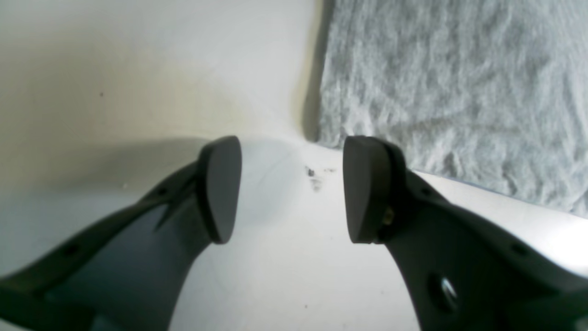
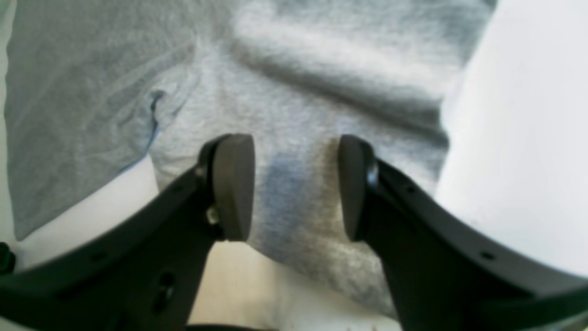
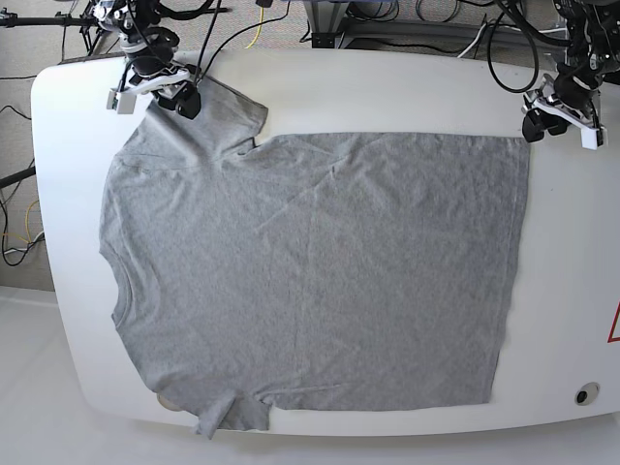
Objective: Fold the T-shirt properly
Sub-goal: 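Pull the shirt with both grippers to stretch it flat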
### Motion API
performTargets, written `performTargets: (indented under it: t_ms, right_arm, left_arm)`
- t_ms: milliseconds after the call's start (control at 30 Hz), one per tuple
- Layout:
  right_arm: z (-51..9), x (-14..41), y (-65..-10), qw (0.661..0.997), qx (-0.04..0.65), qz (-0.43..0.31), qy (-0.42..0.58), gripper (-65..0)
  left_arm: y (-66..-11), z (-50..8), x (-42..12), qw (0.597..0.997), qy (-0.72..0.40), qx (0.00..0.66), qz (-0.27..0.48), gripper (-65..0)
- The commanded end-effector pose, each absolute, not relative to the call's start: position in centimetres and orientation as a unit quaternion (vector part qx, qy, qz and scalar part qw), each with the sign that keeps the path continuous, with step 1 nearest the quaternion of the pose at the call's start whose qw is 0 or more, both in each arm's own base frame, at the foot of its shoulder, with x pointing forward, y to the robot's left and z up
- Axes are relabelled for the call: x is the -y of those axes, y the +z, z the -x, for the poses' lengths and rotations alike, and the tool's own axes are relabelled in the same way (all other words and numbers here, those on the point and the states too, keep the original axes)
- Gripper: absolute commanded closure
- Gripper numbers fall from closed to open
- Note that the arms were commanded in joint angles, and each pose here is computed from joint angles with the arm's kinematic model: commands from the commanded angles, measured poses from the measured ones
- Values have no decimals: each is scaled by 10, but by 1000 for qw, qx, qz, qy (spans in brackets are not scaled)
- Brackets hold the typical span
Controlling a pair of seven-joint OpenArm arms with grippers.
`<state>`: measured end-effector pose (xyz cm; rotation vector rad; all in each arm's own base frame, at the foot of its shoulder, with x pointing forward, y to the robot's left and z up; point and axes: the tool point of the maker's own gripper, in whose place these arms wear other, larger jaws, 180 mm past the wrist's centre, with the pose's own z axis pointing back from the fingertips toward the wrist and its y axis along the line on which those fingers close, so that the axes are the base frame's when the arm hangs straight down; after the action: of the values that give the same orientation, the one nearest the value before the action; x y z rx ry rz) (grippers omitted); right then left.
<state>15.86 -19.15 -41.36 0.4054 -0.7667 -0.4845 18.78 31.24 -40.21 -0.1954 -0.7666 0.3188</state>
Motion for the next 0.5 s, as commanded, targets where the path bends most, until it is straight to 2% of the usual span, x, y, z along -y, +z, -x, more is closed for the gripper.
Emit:
performTargets:
  t_ms: [0, 467]
  right_arm:
    - [-159, 188, -409, 875, 372, -205, -234, -282]
    - [-156, 205, -412, 885, 372, -169, -222, -283]
  left_arm:
    - [-389, -198, -317, 903, 144, 395, 90, -334]
    - [-387, -202, -314, 900, 142, 402, 93, -334]
